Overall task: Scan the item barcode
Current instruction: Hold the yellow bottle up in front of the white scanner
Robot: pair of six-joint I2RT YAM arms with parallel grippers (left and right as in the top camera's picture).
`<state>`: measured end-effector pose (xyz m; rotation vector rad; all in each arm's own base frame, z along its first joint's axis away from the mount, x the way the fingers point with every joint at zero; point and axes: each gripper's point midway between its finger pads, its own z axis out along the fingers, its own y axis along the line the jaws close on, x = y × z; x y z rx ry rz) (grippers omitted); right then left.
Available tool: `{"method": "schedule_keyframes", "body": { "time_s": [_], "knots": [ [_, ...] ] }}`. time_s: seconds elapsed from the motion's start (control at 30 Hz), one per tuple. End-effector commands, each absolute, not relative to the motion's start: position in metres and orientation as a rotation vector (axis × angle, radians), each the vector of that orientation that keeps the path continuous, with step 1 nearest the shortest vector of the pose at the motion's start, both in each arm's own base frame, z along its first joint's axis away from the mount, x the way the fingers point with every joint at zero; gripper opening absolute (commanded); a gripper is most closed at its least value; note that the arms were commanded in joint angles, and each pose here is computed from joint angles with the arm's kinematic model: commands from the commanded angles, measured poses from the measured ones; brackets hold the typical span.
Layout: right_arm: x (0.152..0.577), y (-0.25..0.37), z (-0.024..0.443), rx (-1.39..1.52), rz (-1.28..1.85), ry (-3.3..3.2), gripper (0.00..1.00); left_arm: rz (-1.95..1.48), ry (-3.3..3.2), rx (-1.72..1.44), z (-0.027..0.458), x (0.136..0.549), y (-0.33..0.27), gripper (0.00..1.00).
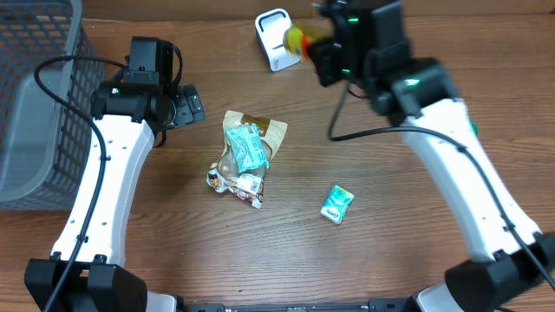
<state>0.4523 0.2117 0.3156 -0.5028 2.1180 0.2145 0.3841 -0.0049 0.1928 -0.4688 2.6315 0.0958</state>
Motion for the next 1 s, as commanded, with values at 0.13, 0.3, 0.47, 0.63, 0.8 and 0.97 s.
{"method": "schedule_keyframes", "body": {
  "time_s": [0.13, 0.3, 0.47, 0.63, 0.8, 0.97],
  "knots": [
    [0.501, 0.233, 0.350, -0.805, -0.369, 1.737, 0.04, 0.103, 2.626, -0.431, 0.197, 0.386, -0.006, 1.00],
    [0.533, 0.251, 0.307, -0.902, -0.443, 1.707, 0.04, 0.103, 2.626, -0.431, 0.197, 0.386, -0.006, 1.00],
    [0.556, 0.263, 0.259, -0.985, -0.502, 1.703, 0.04, 0.103, 2.626, -0.431, 0.197, 0.386, -0.006, 1.00],
    [0.581, 0.266, 0.237, -0.980, -0.610, 1.643, 0.04, 0.103, 2.626, -0.431, 0.197, 0.386, -0.006, 1.00],
    [0.594, 0.273, 0.236, -0.937, -0.630, 1.573, 0.04, 0.103, 2.626, -0.431, 0.197, 0.386, -0.006, 1.00],
    [0.600, 0.277, 0.228, -0.918, -0.624, 1.553, 0.04, 0.103, 2.626, -0.431, 0.197, 0.386, -0.006, 1.00]
  ]
}}
